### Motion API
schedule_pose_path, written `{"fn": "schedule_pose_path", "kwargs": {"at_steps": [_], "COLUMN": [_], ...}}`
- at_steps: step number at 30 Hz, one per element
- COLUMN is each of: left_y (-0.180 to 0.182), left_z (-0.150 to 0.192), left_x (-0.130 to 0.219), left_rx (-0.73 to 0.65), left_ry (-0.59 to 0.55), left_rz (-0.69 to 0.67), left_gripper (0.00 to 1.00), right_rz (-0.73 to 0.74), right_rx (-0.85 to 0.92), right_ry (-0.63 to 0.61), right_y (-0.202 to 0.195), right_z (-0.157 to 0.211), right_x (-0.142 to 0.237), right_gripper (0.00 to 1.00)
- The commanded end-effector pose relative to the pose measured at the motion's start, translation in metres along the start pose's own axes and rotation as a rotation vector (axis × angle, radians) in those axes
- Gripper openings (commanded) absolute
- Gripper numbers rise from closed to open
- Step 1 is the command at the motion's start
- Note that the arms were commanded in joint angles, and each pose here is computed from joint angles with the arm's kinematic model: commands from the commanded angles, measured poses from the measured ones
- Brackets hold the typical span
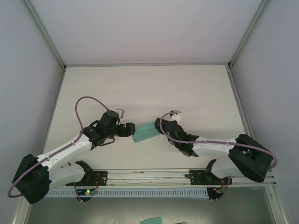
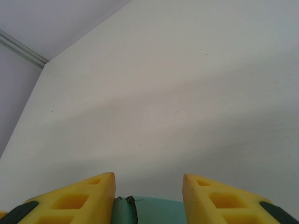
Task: Assemble paper box
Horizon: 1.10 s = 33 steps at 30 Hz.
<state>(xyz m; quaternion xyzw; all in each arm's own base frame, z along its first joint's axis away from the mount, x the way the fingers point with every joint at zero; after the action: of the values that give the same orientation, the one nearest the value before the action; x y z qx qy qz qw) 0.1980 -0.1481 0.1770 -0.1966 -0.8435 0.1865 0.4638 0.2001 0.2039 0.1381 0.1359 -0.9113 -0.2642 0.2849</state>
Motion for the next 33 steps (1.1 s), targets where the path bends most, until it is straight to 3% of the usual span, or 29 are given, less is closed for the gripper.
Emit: {"fn": "schedule_pose_path", "kwargs": {"at_steps": [1,6,11,18,21,25,33], "left_y": [-0.013,-0.024,0.000,0.021,0.032,0.034,0.026], "left_z": [-0.010,-0.005,0.023,0.050,0.055,0.055,0.043], "left_x": [0.019,0.023,0.012,-0.016,-0.018,-0.019,-0.019], "left_rx": [-0.043,-0.031,0.029,0.115,0.120,0.136,0.097], "left_ry": [0.014,0.075,0.157,0.330,0.329,0.310,0.308], "left_rz": [-0.008,0.124,0.042,-0.046,-0.129,-0.144,-0.148], "left_gripper": [0.78,0.78,0.73,0.50,0.43,0.39,0.38], "right_rz": [0.263,0.246,0.254,0.273,0.273,0.277,0.261], "right_rx": [0.198,0.211,0.203,0.202,0.213,0.231,0.385], "right_ry": [0.340,0.362,0.361,0.368,0.391,0.415,0.407], "right_y": [-0.065,-0.057,-0.057,-0.064,-0.065,-0.073,-0.070], "right_z": [0.057,0.055,0.054,0.056,0.059,0.065,0.058], "right_x": [0.010,0.008,0.010,0.012,0.010,0.009,0.007], "right_gripper": [0.42,0.42,0.42,0.43,0.40,0.34,0.32]}}
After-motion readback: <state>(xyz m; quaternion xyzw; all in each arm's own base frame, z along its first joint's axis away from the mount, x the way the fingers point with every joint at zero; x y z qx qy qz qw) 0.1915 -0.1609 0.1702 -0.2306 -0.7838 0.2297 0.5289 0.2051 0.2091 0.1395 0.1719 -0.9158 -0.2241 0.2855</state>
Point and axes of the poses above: each hand's point on the last joint's axis, 136 mm out from that joint toward the fingers, its own x axis back along the fingers, its own y axis along the line the jaws close on, z = x × y, the point moved 9 cm from there along x, back along the fingers, and after that the axes turned 3 degrees about x, right-handed, at the moved point
